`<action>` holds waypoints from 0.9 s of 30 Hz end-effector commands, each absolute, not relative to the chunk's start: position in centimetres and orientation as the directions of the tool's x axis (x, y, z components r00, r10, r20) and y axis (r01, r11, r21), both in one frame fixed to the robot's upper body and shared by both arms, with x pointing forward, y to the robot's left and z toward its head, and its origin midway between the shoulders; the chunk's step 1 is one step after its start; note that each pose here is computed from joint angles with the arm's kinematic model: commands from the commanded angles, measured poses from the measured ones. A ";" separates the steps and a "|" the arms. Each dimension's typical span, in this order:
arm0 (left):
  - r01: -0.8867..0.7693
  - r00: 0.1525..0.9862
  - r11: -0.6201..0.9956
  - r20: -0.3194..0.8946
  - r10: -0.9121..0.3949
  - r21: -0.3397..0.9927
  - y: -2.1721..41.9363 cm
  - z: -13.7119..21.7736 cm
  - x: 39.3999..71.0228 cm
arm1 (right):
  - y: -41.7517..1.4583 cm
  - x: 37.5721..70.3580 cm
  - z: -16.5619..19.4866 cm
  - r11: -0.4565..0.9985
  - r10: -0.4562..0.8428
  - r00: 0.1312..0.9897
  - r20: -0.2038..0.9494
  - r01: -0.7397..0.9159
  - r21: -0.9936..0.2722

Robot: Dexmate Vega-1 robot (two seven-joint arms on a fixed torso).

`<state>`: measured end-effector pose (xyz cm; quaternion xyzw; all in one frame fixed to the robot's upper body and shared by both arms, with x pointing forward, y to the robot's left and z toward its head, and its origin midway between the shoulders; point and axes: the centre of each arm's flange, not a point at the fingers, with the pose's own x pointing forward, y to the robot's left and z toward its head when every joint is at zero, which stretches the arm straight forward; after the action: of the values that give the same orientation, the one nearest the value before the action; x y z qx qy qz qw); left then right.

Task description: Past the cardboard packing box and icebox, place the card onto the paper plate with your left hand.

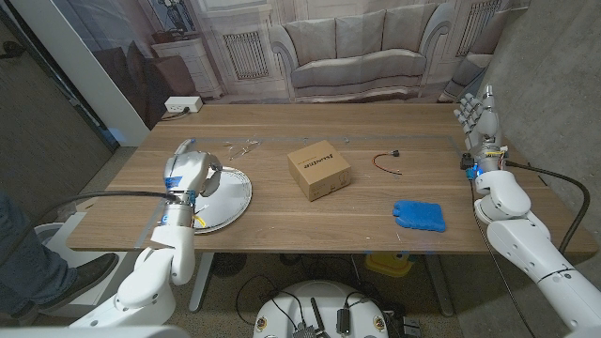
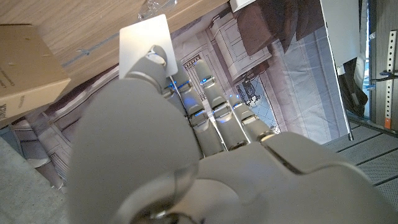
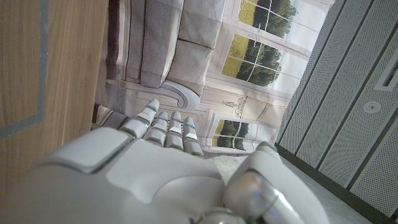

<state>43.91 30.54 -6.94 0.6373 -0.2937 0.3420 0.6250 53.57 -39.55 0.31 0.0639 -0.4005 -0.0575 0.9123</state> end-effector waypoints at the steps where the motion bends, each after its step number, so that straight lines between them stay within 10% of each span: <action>1: -0.786 0.607 -0.080 0.789 0.091 0.613 31.3 -7.5 43.5 | -39.5 54.0 0.3 0.985 -0.153 0.674 0.722 0.044 0.168; 27: -0.763 0.620 -0.075 0.761 0.194 0.641 33.4 -9.3 44.4 | -39.6 53.8 0.3 0.986 -0.150 0.683 0.715 0.049 0.160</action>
<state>44.02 32.57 -8.56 0.6364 -0.2372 0.3670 0.6356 53.92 -39.65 0.36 0.0646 -0.3990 -0.0537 0.9131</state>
